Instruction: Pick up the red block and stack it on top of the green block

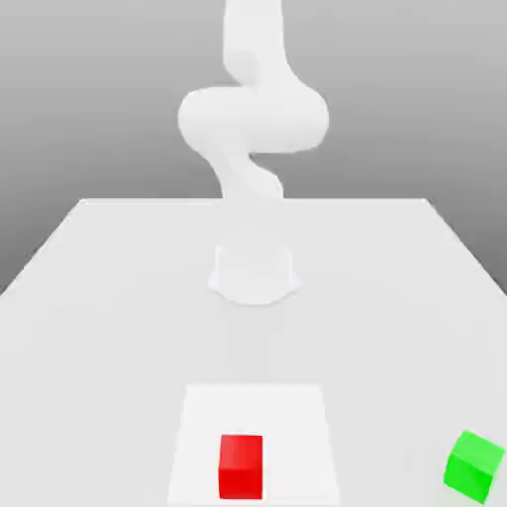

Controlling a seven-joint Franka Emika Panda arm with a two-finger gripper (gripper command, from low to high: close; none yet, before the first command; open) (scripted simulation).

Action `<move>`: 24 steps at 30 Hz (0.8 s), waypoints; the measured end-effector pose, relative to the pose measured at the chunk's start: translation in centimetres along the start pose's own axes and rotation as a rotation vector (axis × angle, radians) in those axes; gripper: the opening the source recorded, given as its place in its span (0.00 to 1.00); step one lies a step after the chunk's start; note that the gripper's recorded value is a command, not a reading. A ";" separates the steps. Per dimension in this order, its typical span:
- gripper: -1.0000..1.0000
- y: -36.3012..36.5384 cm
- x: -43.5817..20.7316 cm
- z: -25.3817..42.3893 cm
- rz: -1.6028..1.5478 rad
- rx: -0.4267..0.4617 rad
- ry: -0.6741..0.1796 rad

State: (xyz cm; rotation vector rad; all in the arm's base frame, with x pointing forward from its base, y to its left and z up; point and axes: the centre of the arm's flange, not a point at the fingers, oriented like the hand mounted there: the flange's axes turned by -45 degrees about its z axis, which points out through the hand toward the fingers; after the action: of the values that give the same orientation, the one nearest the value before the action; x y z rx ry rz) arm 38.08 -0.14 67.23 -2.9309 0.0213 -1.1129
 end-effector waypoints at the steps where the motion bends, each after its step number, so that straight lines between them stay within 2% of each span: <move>1: 0.50 0.1 -0.1 2.2 0.000 0.000 -0.032; 12: 0.50 0.8 -6.8 23.3 0.002 -0.004 -0.356; 24: 0.50 1.6 -22.9 39.8 0.003 -0.012 -0.702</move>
State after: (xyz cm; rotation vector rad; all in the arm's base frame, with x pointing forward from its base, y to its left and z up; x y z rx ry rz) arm 47.36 -1.39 22.24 -3.1408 0.0280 -0.0373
